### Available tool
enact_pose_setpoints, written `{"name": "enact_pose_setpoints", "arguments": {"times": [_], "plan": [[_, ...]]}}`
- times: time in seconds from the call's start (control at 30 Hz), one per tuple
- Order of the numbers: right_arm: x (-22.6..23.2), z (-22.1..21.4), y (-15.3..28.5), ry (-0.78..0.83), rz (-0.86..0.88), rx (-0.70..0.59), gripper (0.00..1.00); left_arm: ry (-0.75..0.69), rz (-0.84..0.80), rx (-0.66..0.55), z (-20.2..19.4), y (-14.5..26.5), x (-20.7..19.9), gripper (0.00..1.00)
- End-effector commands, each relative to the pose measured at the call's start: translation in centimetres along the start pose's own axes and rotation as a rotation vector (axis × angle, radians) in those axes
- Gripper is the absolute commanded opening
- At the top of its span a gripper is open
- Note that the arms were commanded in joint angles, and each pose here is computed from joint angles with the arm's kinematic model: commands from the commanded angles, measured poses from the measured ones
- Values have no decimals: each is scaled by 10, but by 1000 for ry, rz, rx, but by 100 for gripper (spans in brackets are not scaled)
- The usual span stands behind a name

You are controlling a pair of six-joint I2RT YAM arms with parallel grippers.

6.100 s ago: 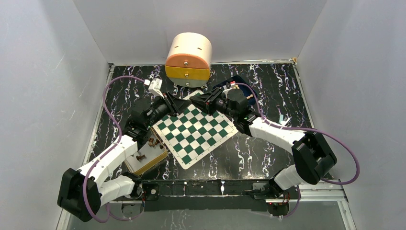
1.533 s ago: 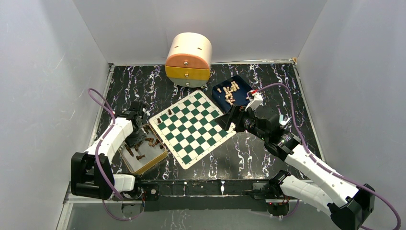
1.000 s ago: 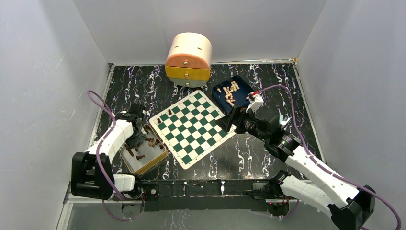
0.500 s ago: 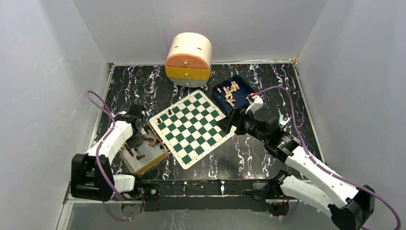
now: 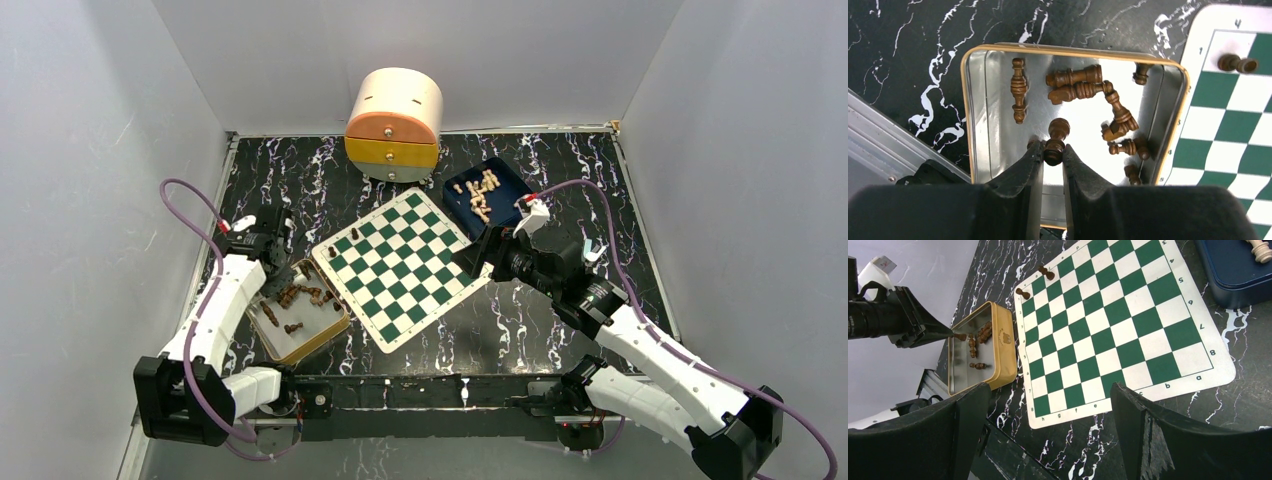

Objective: Set up the chess pieces on the board
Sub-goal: Pick up the chess piece from the storage box, then place the chess piece on the chessboard.

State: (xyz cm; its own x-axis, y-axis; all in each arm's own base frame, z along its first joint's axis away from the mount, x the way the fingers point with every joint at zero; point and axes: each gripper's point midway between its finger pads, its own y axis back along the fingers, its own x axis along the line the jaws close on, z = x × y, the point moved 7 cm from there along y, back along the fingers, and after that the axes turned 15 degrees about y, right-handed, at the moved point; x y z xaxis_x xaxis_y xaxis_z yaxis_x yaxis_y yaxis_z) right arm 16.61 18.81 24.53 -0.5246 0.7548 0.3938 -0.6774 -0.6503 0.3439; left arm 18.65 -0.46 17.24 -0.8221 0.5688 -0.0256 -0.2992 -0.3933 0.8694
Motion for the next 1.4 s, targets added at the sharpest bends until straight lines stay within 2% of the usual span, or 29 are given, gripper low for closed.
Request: {"name": "enact_pose_setpoints", "arguments": {"times": [0.0,0.27,0.53,0.73,0.87,1.03,1.2,1.37], "plan": [[3,9,1,-5,14,-52,99,-91,-101,20,8,18,-3,0],[3,8,5,-11,17,-56,99,-322,-391,29,24,47,-32,0],[5,9,4,-16,23,-52,99,-484,-670,-9,51,65,-92,0],[4,9,4,-15,13,-49,99,-576,-696,9,61,52,-133,0],[3,8,4,-13,9,-47,99,-641,-679,-27,60,45,-157,0],[3,9,4,-2,9,-47,99,-788,-673,-60,39,45,-192,0],[3,7,2,-7,14,-42,99,-844,-732,-61,24,40,-219,0],[3,7,2,-6,10,-41,99,-918,-724,-56,11,27,-238,0]]}}
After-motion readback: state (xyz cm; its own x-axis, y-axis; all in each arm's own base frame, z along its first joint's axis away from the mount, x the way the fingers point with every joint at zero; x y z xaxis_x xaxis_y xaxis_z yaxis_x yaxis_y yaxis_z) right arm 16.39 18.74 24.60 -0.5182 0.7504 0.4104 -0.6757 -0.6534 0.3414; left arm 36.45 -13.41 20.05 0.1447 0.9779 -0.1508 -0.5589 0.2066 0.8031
